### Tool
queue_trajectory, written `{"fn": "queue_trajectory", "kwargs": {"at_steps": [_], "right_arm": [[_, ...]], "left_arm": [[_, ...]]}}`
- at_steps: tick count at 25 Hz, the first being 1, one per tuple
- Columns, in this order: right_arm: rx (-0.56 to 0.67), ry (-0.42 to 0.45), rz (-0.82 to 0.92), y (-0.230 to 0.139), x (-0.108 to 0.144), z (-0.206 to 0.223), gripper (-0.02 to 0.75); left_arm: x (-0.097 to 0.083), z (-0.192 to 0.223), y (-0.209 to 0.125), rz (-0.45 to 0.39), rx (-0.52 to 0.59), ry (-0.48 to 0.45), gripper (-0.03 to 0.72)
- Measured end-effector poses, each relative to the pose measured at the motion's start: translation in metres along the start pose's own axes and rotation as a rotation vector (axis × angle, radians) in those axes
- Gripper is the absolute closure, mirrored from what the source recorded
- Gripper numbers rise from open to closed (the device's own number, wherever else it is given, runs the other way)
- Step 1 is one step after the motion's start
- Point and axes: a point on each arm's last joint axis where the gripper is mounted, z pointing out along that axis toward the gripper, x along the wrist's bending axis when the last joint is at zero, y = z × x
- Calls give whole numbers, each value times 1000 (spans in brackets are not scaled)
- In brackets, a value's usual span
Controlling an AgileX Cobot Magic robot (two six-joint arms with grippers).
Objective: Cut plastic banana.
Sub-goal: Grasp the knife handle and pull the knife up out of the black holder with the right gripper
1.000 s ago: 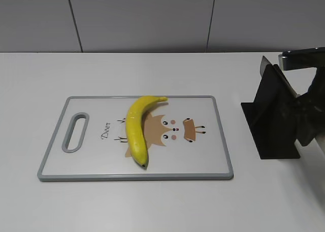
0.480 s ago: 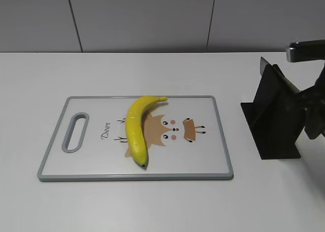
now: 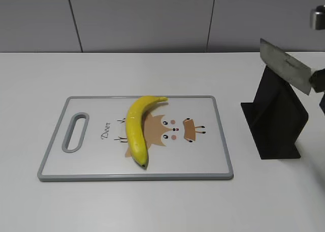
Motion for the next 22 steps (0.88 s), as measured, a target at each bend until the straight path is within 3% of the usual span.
{"fn": "queue_trajectory", "kwargs": {"at_steps": [7,15,19,22], "right_arm": [[-99,32,-117,6,3,-39,562],[-159,139,-361,16,15,-45,562],[-171,188,-486,19,21,-40,562],[-201,217,-603,21,24,-40,562]], "left_arm": [[1,-1,6,1,-25,4,136],[4,24,50,41,8,-54,136],[2,42,75,140,69,-140,136],[-3,58,95,271,113,-220,136]]}}
